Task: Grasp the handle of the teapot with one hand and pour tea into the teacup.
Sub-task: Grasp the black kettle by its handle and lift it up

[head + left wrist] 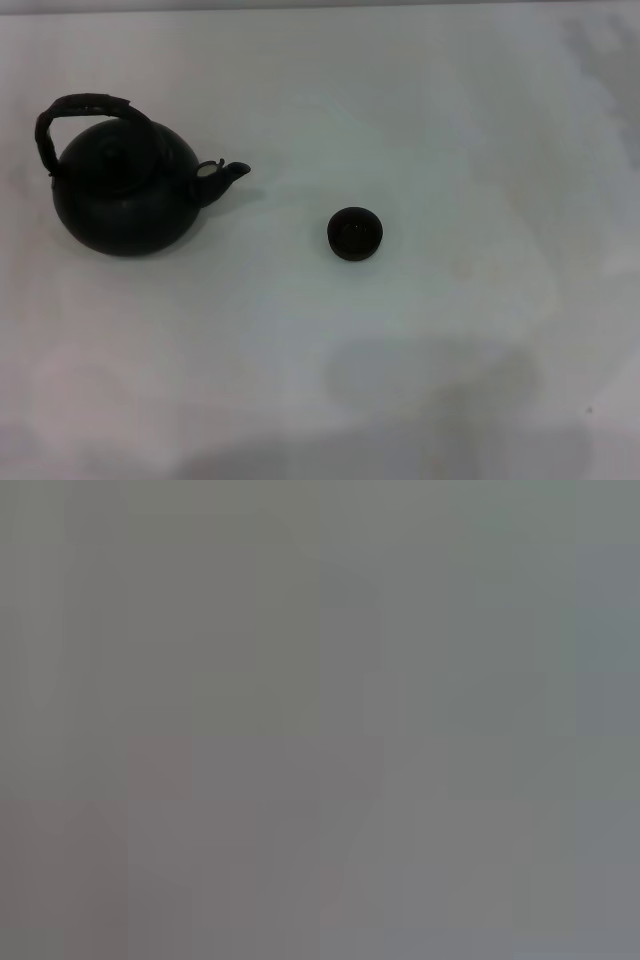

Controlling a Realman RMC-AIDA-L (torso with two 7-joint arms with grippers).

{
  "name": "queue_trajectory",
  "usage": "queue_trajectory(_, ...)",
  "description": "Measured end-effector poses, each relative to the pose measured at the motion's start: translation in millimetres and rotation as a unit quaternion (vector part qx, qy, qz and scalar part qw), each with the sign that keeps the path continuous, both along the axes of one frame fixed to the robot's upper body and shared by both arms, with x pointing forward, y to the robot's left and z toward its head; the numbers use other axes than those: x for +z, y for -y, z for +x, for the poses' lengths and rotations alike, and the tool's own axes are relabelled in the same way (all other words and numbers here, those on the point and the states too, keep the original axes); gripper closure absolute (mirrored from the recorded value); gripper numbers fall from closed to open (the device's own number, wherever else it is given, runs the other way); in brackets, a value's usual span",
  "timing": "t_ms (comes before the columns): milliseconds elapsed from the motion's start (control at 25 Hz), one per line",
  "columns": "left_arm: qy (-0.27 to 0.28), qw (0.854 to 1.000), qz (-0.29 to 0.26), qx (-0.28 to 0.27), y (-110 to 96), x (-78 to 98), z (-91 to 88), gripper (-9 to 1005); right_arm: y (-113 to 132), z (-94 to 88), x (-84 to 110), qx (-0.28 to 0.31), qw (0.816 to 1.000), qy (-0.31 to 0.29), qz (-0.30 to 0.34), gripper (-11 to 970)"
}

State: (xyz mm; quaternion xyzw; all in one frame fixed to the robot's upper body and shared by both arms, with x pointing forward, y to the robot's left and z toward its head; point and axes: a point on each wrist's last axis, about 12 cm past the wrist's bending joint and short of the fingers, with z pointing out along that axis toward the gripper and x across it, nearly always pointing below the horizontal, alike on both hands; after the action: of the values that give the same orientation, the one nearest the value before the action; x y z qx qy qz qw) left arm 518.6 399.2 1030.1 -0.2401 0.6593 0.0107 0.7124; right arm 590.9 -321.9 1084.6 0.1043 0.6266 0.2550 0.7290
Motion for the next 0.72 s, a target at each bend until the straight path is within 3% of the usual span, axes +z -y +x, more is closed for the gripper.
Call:
queue_trajectory(240, 0.005, 0.998, 0.036, -0.047, 7.8, -9.5, -29.6, 199, 16.9, 2.8, -13.5, -0.099, 0.990, -0.039, -0.094, 104)
queue_trajectory(360, 0.016, 0.996, 0.050, -0.078, 16.5, -12.7, -43.7, 199, 30.7, 13.3, -16.4, -0.163, 0.979, -0.086, -0.091, 104)
queue_trajectory(720, 0.039, 0.992, 0.049, -0.110, 31.3, -24.4, -95.1, 212, 39.1, 25.0, -1.5, -0.206, 0.973, -0.069, -0.081, 104)
